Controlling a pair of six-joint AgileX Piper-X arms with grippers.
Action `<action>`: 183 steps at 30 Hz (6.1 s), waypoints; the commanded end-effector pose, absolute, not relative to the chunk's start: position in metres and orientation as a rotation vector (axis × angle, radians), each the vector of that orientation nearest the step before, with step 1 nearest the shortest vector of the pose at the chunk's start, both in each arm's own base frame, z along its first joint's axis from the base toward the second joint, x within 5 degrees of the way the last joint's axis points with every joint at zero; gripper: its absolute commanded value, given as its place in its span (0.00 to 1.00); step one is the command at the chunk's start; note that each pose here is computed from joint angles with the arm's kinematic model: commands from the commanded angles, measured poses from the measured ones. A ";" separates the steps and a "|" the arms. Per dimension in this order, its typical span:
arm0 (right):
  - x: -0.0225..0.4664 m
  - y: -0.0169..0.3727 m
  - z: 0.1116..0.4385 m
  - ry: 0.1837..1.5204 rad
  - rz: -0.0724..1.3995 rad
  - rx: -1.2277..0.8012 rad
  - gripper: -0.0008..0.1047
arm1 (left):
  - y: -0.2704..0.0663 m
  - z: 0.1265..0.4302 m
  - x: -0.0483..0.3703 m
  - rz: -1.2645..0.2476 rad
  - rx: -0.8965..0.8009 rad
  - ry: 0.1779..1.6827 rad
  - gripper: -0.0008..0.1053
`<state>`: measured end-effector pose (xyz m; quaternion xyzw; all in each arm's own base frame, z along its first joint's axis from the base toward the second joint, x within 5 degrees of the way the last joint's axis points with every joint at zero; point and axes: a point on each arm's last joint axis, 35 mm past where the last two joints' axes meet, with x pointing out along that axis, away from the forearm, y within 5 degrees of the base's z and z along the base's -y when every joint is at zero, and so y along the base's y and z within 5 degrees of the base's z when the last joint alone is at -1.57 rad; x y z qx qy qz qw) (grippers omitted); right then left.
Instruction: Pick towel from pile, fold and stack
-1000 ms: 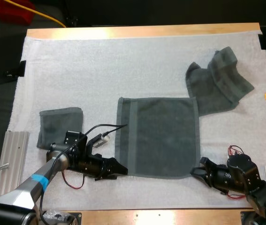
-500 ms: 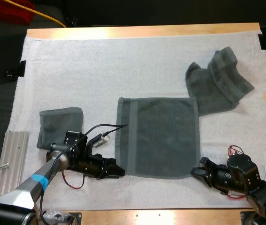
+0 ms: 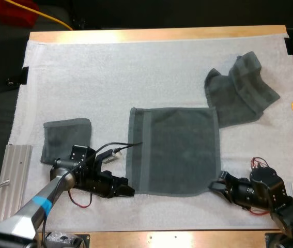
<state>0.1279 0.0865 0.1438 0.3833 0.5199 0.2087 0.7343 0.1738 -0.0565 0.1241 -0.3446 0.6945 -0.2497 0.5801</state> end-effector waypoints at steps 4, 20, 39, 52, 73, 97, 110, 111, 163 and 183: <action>0.134 0.090 0.155 1.128 0.469 0.824 0.01 | -0.070 0.135 0.164 -0.608 -0.654 1.624 0.01; 0.127 0.086 0.180 1.311 0.494 0.486 0.01 | -0.105 0.163 0.146 -0.598 -0.164 1.700 0.01; 0.110 0.077 0.203 1.370 0.494 0.426 0.01 | -0.135 0.181 0.134 -0.744 -0.047 1.722 0.01; 0.142 0.095 0.216 1.185 0.496 0.715 0.01 | -0.091 0.189 0.185 -0.748 -0.551 1.535 0.01; 0.198 0.120 0.188 1.014 0.428 0.792 0.01 | -0.069 0.164 0.234 -0.622 -0.730 1.378 0.01; 0.243 0.103 0.156 0.865 0.282 0.906 0.01 | -0.067 0.158 0.264 -0.426 -0.587 1.136 0.01; 0.246 0.104 0.153 0.857 0.274 0.927 0.13 | -0.067 0.159 0.267 -0.422 -0.576 1.102 0.53; 0.247 0.104 0.155 0.843 0.284 0.929 0.20 | -0.067 0.159 0.267 -0.422 -0.576 1.102 0.63; 0.231 0.080 0.249 0.983 0.366 0.041 0.62 | -0.058 0.244 0.198 -0.572 -0.600 1.067 0.66; 0.273 0.027 0.195 1.134 0.551 0.149 0.62 | -0.057 0.240 0.191 -0.550 -0.607 1.136 0.66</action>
